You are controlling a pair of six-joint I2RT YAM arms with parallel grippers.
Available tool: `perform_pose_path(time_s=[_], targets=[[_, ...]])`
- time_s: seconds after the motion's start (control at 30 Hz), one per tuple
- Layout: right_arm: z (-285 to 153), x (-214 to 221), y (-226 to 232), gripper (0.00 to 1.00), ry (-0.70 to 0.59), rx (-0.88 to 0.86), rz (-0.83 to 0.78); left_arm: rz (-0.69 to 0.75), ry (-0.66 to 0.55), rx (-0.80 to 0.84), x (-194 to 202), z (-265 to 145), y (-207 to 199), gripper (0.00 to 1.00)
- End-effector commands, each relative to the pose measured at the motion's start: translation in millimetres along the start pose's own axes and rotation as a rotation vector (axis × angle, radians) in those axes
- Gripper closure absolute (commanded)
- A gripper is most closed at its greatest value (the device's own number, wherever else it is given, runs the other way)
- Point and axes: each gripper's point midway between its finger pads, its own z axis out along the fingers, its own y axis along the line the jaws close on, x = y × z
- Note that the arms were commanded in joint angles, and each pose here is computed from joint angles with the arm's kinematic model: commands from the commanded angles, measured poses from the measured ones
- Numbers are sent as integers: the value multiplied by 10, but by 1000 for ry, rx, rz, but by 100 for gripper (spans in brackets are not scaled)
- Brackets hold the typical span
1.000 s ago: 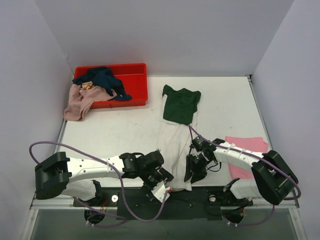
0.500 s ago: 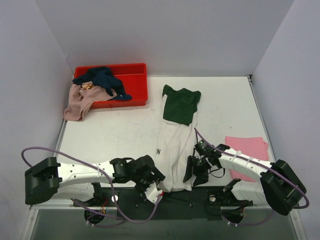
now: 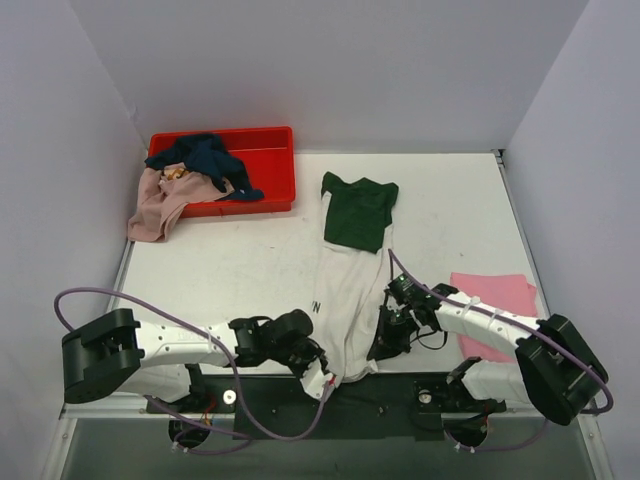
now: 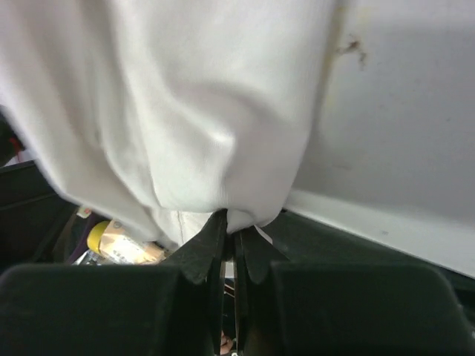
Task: Fold and stack the t-shirts
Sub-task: Fold the folded rectangular tshirt in 1/3 of the way
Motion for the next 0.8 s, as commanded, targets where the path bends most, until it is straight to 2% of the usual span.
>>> perform_pose_path(time_s=[0.0,0.17,0.4,0.6,0.77], targets=[[-342,-7,171,100,2,-38,3,-103,-30,-150,-264,-226,611,100],[-711,-317,351,100,-72,-100,10,-375,-58,-252,-47,-540,1149,100],[-1111,-908,598,100,-128,-135,-27,-616,-144,-403,127,-830,1745,100],[-1258,-1449,618,100,-155,-126,-21,-702,-156,-536,472,-941,2264,100],[-1245,-1737,531,100,-145,-125,37,-737,-154,-558,691,-850,2597,100]])
